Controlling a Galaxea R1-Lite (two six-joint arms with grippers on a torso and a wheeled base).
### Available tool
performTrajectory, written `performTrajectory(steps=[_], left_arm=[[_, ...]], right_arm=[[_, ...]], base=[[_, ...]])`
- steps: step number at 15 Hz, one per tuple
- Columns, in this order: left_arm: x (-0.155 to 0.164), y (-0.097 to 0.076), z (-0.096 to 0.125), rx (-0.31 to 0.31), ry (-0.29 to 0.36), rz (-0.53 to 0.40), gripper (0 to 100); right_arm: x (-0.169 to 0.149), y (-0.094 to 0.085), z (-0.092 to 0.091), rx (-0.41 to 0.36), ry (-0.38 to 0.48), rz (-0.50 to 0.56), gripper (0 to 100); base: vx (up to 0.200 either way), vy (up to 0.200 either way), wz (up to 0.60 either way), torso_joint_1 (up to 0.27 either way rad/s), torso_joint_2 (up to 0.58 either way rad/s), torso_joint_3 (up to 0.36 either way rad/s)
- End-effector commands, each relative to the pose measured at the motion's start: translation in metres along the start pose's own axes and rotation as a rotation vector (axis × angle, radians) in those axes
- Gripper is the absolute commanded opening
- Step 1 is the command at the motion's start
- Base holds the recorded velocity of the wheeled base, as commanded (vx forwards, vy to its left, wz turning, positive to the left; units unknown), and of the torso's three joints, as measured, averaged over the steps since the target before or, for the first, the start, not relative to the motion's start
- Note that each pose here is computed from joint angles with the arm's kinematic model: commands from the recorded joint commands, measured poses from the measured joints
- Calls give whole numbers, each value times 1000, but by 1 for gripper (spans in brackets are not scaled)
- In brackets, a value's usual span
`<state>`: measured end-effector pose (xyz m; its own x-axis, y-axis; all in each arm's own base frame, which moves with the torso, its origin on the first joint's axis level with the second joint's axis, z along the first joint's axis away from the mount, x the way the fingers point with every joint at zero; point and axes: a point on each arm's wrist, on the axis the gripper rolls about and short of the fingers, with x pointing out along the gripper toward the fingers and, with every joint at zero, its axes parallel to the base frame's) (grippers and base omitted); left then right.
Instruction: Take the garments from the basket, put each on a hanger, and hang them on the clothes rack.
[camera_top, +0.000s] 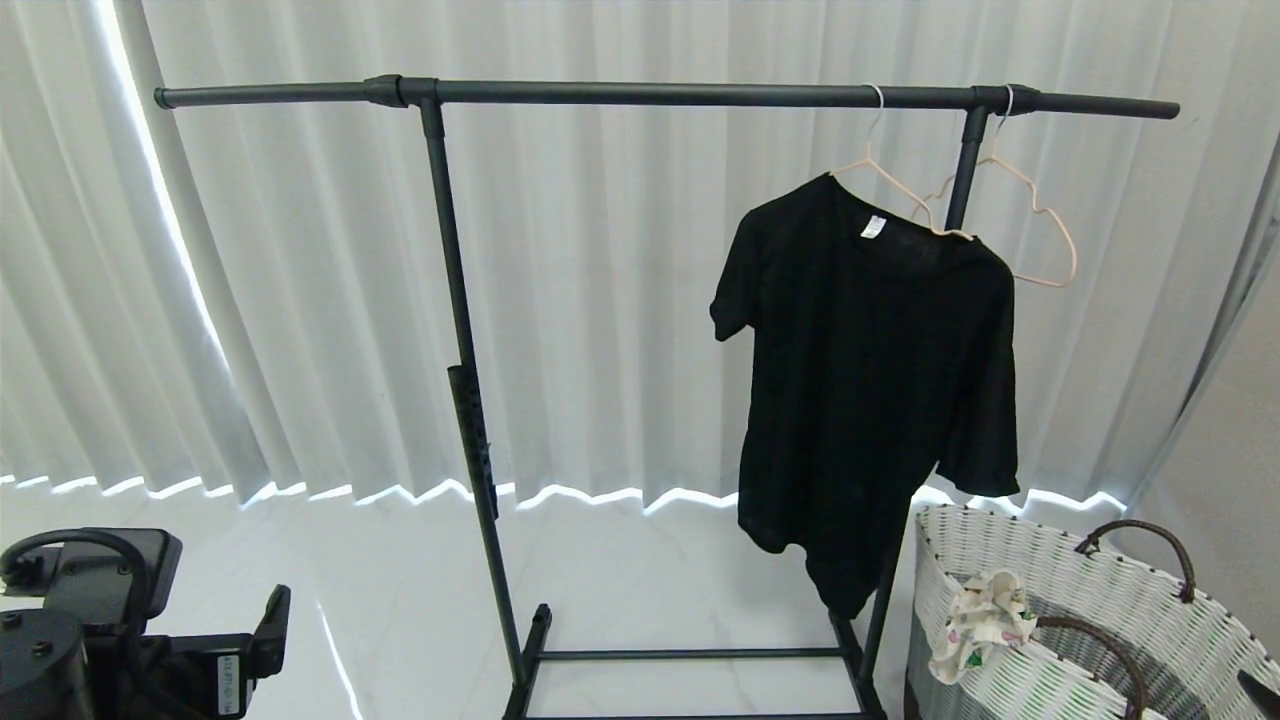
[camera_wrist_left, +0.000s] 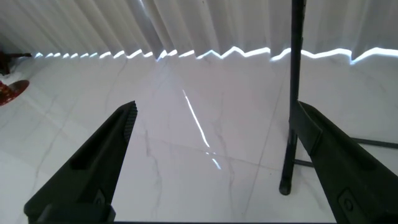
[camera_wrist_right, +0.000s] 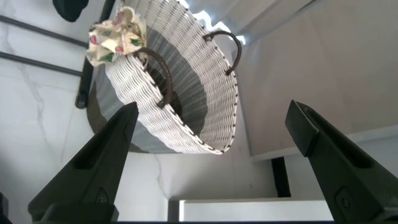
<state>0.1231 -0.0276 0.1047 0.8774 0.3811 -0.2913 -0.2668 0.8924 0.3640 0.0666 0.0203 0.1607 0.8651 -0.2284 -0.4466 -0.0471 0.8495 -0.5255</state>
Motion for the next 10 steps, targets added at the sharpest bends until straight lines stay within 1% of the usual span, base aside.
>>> performTrajectory(steps=[1,4,8,10], left_arm=[[-2,0,1,-2,-14,-10,100],[-3,0,1,0,-16,-14,100],[-2,-1,1,5,-11,-17,100],[-3,-1,1,0,-20,-42,100]], right_arm=[[0,1,-2,-3,6,0,100],[2,1,-4,-4,18,-5,100],[3,4,-5,-10,16,45,100],[4,5,-5,-13,13,80,100]], base=[[0,-200,0,-2,2,7],[0,-200,0,1,7,-1],[0,0,0,0,0,0],[200,0,0,2,2,7]])
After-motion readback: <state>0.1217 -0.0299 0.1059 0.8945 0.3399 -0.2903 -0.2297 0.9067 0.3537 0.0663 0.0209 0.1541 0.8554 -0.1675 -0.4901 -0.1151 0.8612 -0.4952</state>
